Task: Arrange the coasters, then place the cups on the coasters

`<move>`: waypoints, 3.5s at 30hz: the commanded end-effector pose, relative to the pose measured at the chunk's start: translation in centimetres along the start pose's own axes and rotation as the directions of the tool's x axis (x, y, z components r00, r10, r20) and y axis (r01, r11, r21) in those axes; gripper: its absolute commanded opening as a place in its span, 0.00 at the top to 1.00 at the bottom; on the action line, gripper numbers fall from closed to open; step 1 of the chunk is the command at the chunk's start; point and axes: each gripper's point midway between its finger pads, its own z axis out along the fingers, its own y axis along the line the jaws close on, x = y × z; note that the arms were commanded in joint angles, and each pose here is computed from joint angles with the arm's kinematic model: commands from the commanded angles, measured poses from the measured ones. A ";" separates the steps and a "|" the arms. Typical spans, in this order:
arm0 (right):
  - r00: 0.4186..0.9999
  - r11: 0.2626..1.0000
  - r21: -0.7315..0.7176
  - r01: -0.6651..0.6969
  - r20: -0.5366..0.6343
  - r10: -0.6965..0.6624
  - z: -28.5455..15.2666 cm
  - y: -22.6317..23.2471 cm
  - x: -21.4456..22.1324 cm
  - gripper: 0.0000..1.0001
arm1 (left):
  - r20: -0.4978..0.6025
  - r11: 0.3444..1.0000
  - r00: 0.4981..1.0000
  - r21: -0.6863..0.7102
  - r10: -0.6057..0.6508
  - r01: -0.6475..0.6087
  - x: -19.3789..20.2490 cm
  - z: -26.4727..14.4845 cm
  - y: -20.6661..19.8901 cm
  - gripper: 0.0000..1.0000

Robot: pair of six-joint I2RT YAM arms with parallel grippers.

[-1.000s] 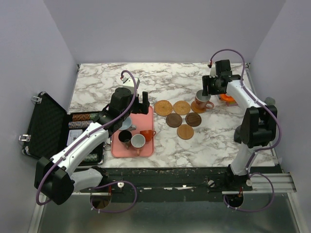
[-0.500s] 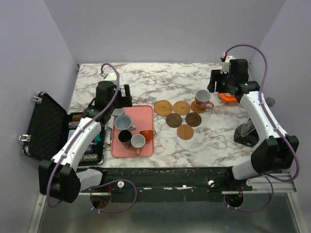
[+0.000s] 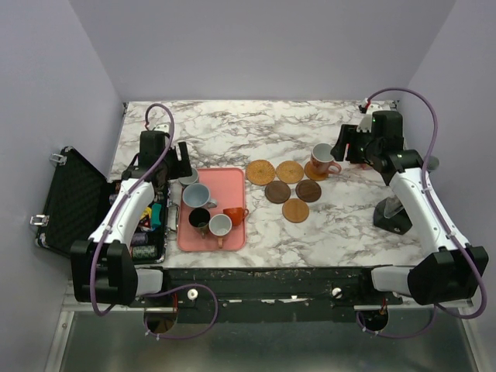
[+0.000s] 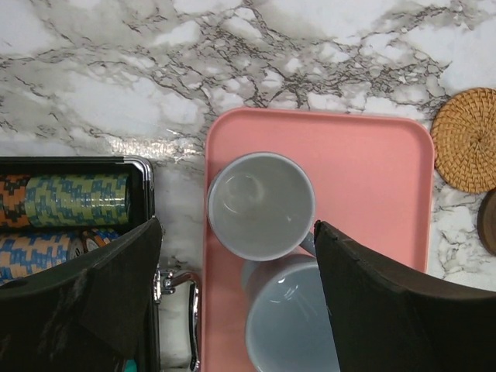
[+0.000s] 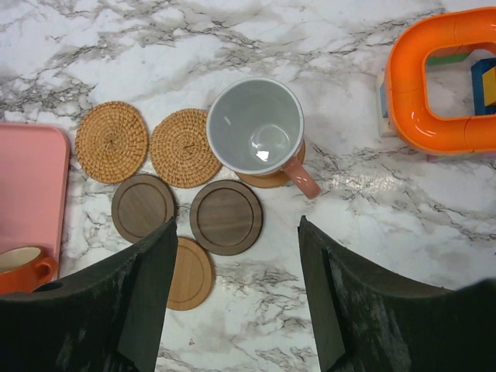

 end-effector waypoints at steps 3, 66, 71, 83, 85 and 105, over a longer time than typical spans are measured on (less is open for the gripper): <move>0.999 1.000 0.006 -0.002 0.043 0.002 -1.5 0.0 -0.5 0.29 | -0.012 0.997 1.000 0.083 0.011 -0.010 2.0 -1.5 -1.0 0.12; 0.996 1.000 -0.028 0.000 0.094 0.003 -4.2 1.0 -1.4 0.29 | -0.071 0.919 0.997 0.393 -0.004 0.032 4.0 -3.9 -6.5 1.00; 0.993 0.997 -0.083 -0.006 0.115 0.015 -5.3 2.3 -2.3 0.29 | 0.008 0.917 1.000 0.399 0.015 -0.017 0.6 -5.1 -8.1 1.00; 0.996 0.975 -0.205 0.086 0.043 -0.079 -3.3 11.7 -1.5 0.34 | 0.084 0.848 0.969 0.471 0.233 -0.245 -3.4 -4.4 -19.8 1.00; 0.993 0.968 -0.221 0.115 0.015 -0.115 -2.5 13.9 -0.5 0.35 | 0.058 0.836 0.964 0.486 0.261 -0.256 -2.1 -3.7 -20.5 1.00; 0.946 0.945 -0.215 0.246 -0.162 -0.282 5.6 23.5 7.5 0.59 | -0.005 0.806 0.955 0.538 0.298 -0.248 3.4 -2.9 -21.9 1.00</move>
